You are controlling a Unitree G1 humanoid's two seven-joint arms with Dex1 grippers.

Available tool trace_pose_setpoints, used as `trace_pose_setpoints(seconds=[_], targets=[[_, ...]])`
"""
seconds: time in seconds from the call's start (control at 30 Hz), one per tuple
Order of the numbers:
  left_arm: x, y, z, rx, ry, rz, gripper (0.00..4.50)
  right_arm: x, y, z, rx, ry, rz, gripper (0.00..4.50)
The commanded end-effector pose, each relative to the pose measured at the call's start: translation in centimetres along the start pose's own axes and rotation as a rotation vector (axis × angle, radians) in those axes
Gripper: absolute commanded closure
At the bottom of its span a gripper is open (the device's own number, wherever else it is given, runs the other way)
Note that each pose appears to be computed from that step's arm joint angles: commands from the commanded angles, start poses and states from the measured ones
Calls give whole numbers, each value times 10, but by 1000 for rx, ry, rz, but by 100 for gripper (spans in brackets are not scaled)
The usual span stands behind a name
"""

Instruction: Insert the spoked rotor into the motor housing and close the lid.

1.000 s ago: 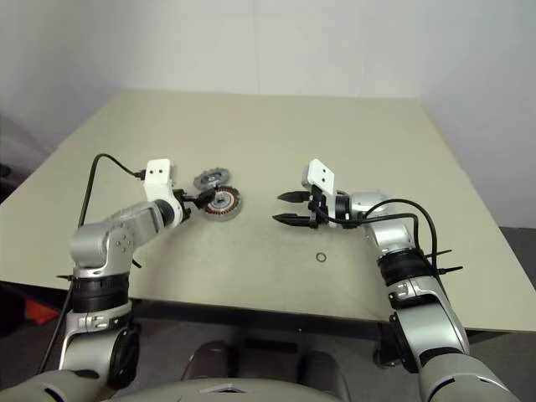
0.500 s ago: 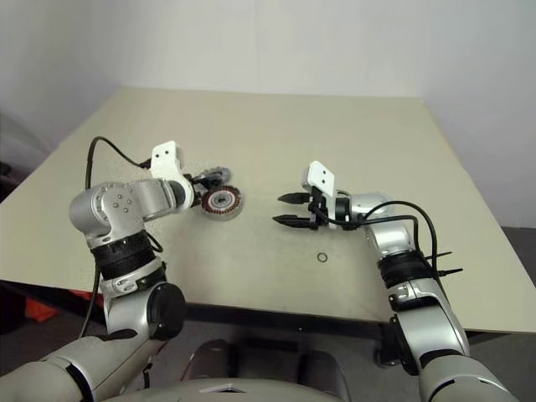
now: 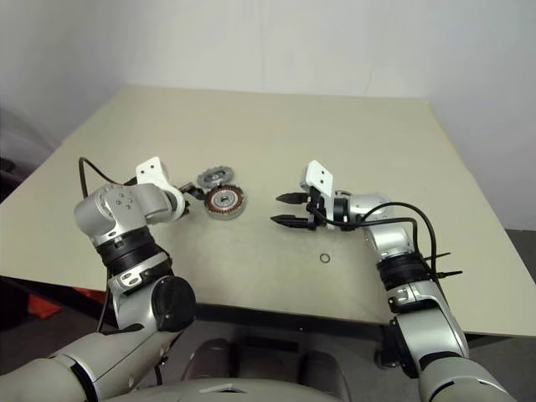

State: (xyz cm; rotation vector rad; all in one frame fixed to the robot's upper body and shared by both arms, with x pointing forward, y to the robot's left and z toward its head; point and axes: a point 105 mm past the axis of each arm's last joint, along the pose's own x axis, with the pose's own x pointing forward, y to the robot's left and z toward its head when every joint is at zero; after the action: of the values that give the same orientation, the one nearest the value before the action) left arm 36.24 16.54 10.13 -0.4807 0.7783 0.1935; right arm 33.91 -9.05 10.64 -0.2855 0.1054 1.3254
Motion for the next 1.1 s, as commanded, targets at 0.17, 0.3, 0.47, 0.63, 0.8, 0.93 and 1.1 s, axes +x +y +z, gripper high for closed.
trace_pose_setpoints(seconds=[0.17,0.3,0.47,0.63,0.8,0.93,1.1], targets=[[-23,-59,64,282,-391,-235,0,0,-3,20,-56,-60,-5,188],[-50,-74,106,594,-603,-333,0,0,-4,20,-56,-60,-8,188],[-73,-79,130,1274,-688,-375,0,0,-5,20,-61,-63,-9,188],[-73,-84,118,2010,-624,-405,0,3,-6,22,-70,-66,-2,188],[-70,-100,120,2332,-616,-410,0,4,-5,24,-77,-71,-2,188],[-69,-124,111,2496,-648,-463,0,3,-5,26,-85,-73,-11,188],[-75,-147,92,2571,-689,-601,0,-1,-6,30,-92,-72,-22,188]])
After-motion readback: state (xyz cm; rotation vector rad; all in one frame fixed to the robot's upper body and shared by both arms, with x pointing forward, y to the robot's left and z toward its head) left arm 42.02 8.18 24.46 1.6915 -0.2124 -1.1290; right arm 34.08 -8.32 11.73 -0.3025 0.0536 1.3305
